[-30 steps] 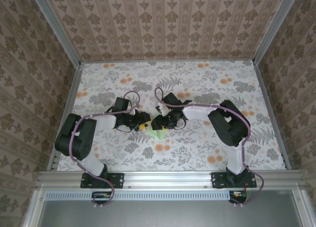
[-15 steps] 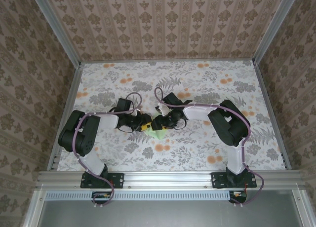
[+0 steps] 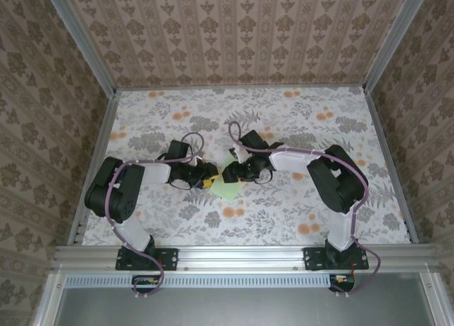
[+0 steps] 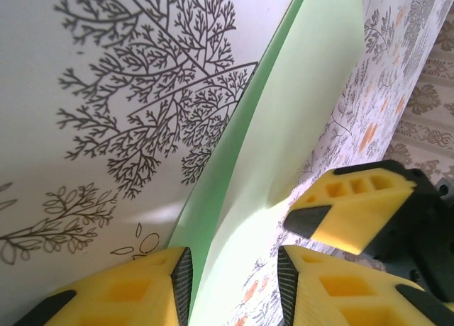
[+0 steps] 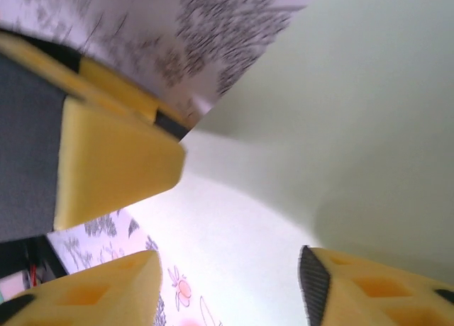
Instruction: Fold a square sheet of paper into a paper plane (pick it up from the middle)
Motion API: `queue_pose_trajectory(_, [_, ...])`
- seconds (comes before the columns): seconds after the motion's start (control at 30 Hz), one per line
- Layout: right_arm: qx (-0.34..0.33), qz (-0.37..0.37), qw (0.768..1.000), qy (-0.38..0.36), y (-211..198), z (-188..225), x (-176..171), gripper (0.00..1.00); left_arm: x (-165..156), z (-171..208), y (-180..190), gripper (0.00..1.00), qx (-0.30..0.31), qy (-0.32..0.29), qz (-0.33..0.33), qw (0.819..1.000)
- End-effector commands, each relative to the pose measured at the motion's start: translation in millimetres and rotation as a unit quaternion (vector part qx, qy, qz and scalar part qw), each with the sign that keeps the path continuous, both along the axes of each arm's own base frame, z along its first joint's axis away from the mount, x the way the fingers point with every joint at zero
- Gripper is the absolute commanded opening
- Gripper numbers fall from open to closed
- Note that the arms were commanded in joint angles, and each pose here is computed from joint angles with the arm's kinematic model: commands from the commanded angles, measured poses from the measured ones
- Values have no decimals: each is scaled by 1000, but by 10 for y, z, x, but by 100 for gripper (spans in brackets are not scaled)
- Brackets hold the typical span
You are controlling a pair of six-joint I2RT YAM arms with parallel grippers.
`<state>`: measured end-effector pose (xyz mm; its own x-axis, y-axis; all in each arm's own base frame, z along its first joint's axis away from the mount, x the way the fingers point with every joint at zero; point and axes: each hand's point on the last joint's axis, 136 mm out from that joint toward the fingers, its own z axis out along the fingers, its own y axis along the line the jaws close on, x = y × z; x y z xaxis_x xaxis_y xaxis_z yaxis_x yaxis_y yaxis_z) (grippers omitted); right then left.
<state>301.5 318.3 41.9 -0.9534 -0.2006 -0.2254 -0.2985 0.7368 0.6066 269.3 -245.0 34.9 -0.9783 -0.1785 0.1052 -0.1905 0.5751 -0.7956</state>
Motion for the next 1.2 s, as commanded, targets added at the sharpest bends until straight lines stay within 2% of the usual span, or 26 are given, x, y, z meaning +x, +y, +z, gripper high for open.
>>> queue_pose_trajectory(0.0, [-49, -64, 997, -3, -193, -55, 120, 49, -12, -98, 5, 40, 13, 7, -5, 1000])
queue_pose_trajectory(0.17, [-76, -74, 994, 26, -219, -211, 160, 41, -12, -84, -8, 39, 11, 5, -7, 1000])
queue_pose_trajectory(0.47, [-136, -93, 986, 27, -446, -370, 308, 40, -9, 72, -170, 40, -19, -11, -29, 999])
queue_pose_trajectory(0.83, [-146, -94, 984, 40, -476, -455, 313, 40, -112, 214, -244, 42, -49, -19, -42, 998])
queue_pose_trajectory(0.97, [-149, -97, 983, 43, -496, -469, 313, 39, -167, 389, -467, 42, -89, -41, -74, 992])
queue_pose_trajectory(1.17, [-144, -101, 983, 51, -501, -479, 311, 38, -125, 416, -647, 41, -105, -47, -83, 990])
